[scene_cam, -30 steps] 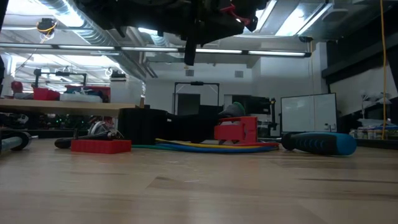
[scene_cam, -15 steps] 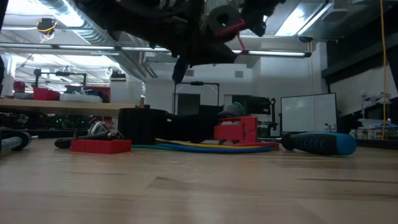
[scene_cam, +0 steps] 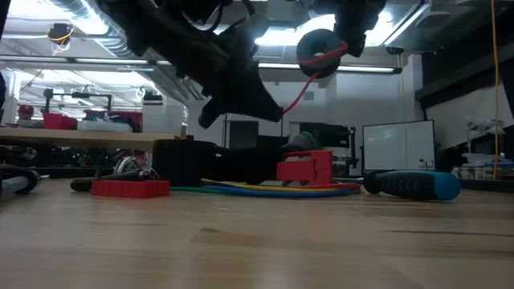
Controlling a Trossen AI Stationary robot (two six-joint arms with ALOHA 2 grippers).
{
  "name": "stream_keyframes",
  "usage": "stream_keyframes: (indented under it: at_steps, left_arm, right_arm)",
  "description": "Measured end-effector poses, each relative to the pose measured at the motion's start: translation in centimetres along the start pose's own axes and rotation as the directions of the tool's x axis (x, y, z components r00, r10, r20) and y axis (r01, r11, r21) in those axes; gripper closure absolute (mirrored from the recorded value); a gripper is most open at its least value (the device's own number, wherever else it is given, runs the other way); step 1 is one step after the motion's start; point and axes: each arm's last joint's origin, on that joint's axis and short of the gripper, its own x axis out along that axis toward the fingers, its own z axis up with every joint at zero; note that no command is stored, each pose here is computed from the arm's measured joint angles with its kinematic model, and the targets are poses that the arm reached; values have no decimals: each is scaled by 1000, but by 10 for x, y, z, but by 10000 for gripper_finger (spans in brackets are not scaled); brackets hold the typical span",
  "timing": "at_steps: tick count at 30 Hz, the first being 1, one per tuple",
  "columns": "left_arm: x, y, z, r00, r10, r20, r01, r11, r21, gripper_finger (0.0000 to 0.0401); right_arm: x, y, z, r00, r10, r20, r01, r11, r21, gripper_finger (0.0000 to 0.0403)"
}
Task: Coil cords
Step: Coil the red wire cable onto the black spool
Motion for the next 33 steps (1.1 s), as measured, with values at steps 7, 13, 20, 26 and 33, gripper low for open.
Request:
stream_keyframes:
  at_steps: [7, 13, 20, 26, 33]
  left_arm:
    - [0, 3, -2, 999, 28, -33, -28, 1000, 4, 401]
    - [0, 2, -1, 1000, 28, -2, -28, 999, -20, 401]
    - [0, 1, 1, 1000, 18, 13, -18, 1000, -21, 401]
    - [0, 3, 2, 998, 42, 36, -42, 999, 1, 401]
    - [2, 11, 9, 993, 97, 74, -96, 995, -16, 401]
  right_arm:
    - [0, 0, -2, 1000, 0, -20, 0, 1000, 3, 398]
    - [0, 0, 1, 1000, 0, 10, 0, 1000, -2, 398]
    - [-1, 3, 12, 989, 88, 123, -84, 996, -33, 398]
    - [-2, 6, 15, 974, 171, 145, -165, 985, -53, 398]
    - [-2, 7, 16, 963, 230, 142, -223, 973, -64, 398]
